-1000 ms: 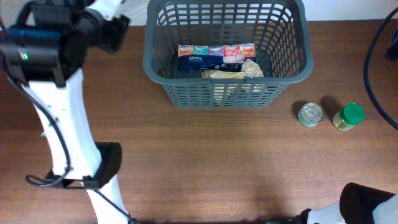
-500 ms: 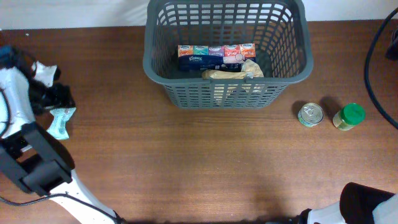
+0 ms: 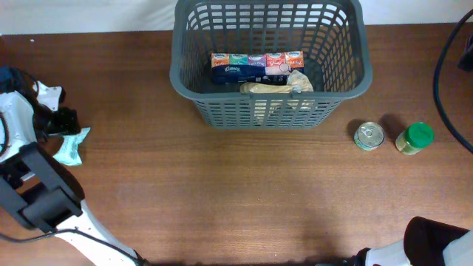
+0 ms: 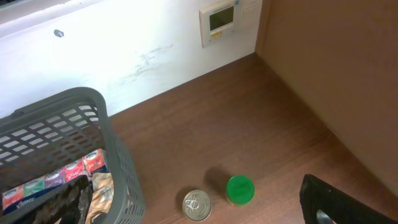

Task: Pack container
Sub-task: 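Grasp the mint-green wipes pack with the left gripper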

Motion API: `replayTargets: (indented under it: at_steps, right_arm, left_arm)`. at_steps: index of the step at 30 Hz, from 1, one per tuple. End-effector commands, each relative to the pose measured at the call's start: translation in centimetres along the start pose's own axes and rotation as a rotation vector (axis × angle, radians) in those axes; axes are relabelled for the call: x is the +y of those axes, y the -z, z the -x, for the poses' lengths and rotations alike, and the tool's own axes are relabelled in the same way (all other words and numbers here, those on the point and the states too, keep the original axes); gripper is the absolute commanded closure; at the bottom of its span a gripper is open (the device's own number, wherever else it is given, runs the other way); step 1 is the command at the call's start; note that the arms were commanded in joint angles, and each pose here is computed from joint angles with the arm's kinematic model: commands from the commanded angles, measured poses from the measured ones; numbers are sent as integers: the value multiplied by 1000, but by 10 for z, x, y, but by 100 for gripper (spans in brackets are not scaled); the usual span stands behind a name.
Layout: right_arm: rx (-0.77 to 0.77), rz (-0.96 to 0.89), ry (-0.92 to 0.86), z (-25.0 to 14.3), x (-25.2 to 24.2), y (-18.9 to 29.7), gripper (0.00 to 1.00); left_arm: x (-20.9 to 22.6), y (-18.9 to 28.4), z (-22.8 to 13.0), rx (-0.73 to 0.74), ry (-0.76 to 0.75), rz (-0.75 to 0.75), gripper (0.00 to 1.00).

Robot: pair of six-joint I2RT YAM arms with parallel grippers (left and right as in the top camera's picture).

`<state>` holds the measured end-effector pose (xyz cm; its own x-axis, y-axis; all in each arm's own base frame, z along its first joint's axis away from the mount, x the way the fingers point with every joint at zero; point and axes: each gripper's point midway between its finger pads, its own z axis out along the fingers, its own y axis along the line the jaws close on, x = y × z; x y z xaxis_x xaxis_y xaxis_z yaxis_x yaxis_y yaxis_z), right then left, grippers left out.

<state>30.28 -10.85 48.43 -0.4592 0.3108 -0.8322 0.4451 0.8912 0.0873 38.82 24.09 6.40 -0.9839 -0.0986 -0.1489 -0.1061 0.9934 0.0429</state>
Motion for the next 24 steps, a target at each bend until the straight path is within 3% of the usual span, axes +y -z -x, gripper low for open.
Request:
replayTargets:
  at_steps: [1,10,11,14,16,20,24]
  right_arm:
    - [-6,-16,-10,2,-3,0,1]
    - [-6,-16,-10,2,-3,0,1]
    - [-6,-16,-10,1,-4,0,1]
    - [-6,-16,-10,2,-3,0,1]
    - [-6,-16,-10,2,-3,0,1]
    - [-6,-16,-10,1,-4,0,1]
    - [-6,-16,-10,1,-4,0,1]
  left_arm:
    - [-4,-32,-16,94,-14,-27,25]
    - [-4,-62,-30,172,-14,-38,32]
    - [-4,-64,-29,171,-15,-37,37]
    - [-3,-67,-28,169,-15,-36,87]
    - [-3,-67,-29,171,-15,-32,98]
    - [-4,-63,-30,183,3,-34,98]
    - [-11,-19,6,105,27,-32,98]
